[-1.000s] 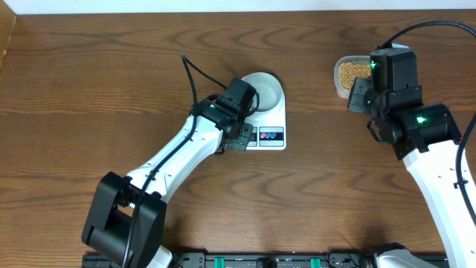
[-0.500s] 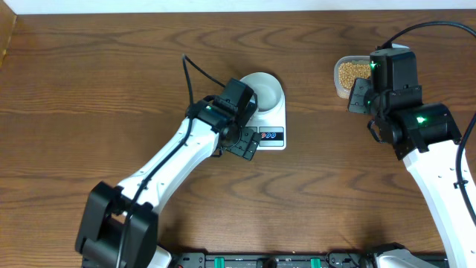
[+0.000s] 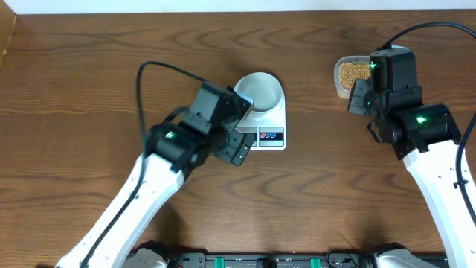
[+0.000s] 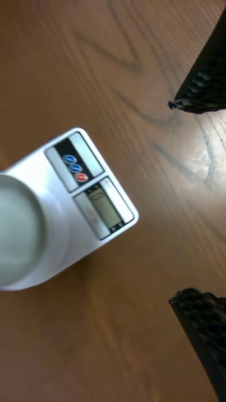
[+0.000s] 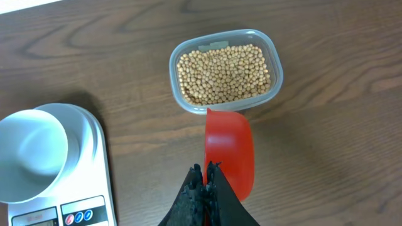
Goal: Scoop item into bowl and weigh 50g on scale
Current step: 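Withdraw the left gripper back from the scale toward the front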
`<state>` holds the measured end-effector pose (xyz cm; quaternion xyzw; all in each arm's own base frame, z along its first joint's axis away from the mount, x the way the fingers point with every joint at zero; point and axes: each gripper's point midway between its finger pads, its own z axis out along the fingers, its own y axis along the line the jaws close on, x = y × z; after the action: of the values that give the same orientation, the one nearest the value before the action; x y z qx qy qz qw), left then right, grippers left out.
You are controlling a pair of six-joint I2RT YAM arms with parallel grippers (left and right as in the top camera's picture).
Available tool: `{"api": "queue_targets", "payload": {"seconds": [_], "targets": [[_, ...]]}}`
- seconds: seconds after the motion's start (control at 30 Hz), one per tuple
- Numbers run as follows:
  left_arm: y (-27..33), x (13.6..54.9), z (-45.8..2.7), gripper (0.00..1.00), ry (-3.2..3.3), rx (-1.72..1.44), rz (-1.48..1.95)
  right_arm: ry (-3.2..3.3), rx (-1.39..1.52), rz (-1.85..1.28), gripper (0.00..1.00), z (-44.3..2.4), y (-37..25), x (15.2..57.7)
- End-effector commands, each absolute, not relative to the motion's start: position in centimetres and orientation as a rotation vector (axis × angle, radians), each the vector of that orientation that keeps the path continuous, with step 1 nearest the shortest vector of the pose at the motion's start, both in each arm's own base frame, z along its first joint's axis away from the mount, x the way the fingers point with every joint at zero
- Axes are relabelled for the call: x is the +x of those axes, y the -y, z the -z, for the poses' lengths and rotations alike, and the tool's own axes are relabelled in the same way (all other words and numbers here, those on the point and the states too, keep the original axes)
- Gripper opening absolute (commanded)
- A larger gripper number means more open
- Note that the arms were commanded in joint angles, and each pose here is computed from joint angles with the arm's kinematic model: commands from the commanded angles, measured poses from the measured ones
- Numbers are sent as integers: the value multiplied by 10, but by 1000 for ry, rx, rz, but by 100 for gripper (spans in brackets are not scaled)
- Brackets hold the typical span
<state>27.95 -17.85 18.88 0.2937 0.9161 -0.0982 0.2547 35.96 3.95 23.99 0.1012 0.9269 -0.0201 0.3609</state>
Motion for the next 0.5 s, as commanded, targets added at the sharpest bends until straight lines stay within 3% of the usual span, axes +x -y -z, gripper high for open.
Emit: {"api": "queue_targets", "payload": {"seconds": [0.0, 0.47], "targets": [[179, 276, -210, 92, -2392, 867, 273, -2368, 249, 38, 1, -251, -40, 359], [180, 277, -210, 92, -2387, 864, 274, -2424, 234, 23, 1, -243, -42, 350]]}}
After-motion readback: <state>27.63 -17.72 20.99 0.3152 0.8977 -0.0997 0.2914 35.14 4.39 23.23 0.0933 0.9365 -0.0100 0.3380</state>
